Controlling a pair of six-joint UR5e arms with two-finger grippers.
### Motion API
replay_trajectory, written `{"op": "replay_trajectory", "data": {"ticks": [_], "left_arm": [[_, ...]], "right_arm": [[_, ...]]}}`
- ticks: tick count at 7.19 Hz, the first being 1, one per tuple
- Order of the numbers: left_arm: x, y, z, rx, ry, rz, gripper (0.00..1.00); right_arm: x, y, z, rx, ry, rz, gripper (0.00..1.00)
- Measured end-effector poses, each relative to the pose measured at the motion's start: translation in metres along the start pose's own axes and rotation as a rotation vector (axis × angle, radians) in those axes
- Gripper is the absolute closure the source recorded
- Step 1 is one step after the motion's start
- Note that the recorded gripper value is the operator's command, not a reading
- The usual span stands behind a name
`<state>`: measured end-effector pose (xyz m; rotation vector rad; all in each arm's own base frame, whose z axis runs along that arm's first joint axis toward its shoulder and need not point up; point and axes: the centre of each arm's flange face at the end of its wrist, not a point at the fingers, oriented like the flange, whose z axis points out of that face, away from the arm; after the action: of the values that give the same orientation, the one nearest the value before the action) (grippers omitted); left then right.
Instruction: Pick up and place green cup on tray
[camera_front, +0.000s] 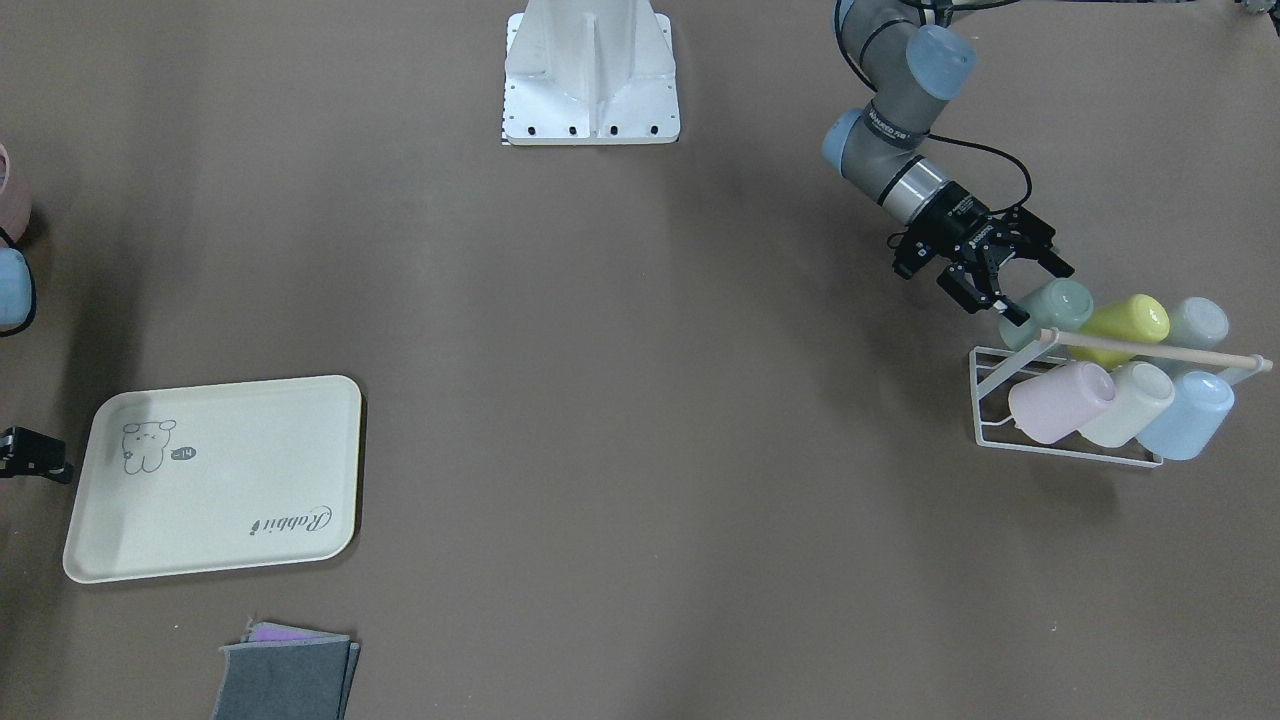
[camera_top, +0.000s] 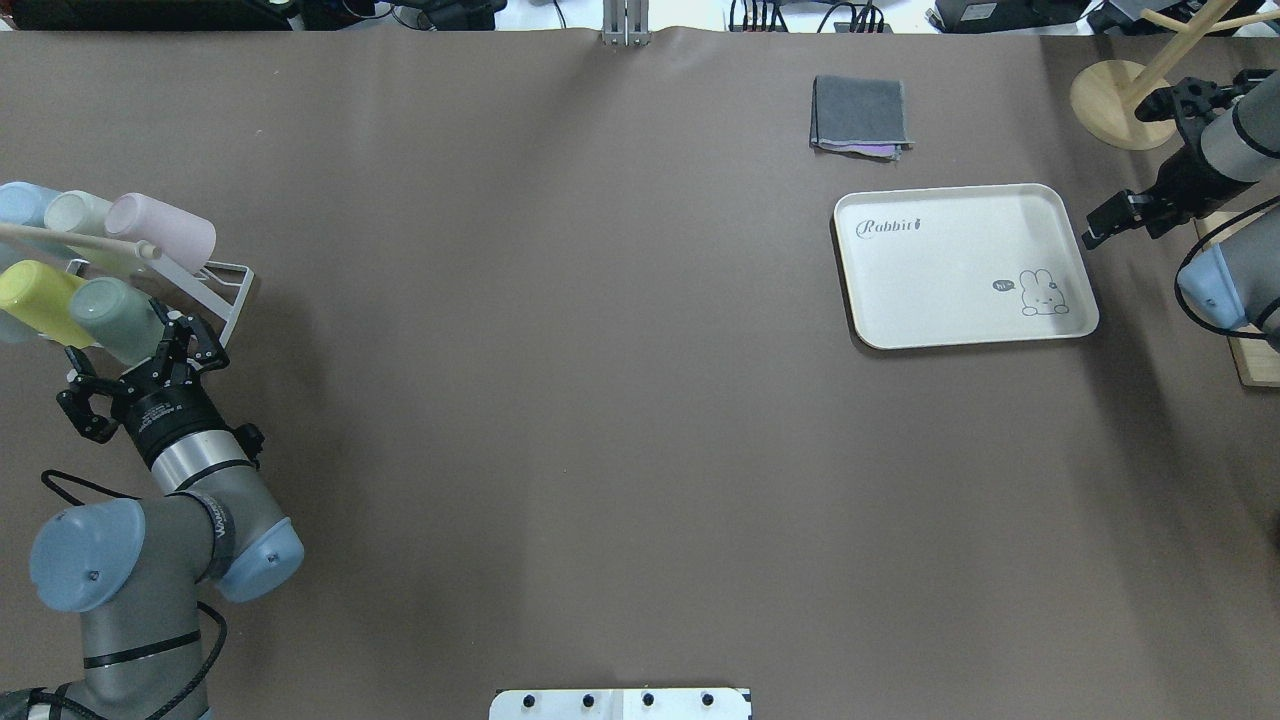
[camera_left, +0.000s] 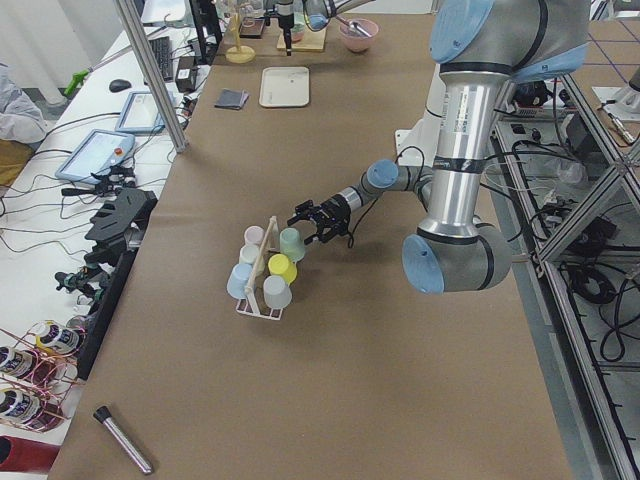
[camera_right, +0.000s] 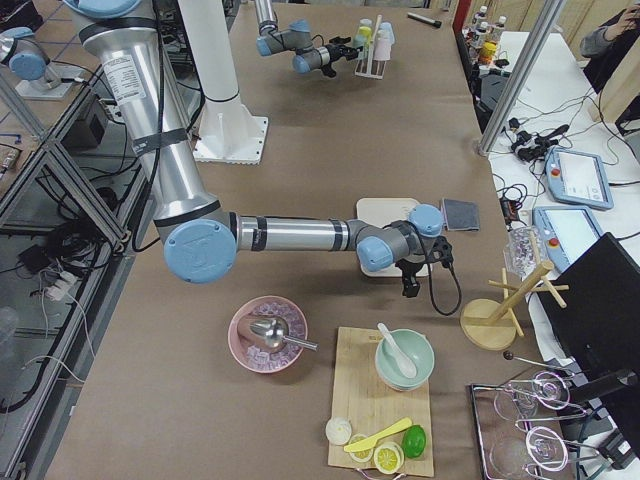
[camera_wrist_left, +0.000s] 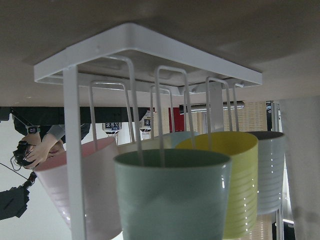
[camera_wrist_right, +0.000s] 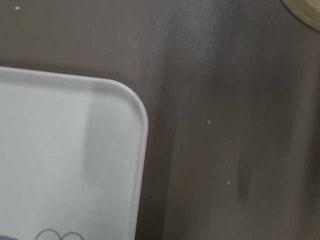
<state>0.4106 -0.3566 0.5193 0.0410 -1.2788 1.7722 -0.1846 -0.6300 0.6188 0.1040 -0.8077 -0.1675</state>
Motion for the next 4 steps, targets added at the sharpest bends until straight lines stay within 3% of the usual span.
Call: {"op": "replay_trajectory", "data": {"ticks": [4], "left_arm": [[-0.008, 0.0, 0.002, -0.041, -0.062, 0.008, 0.06]], "right_arm": [[-0.018, -0.011, 0.005, -0.001, -0.012, 0.001, 0.15]]}}
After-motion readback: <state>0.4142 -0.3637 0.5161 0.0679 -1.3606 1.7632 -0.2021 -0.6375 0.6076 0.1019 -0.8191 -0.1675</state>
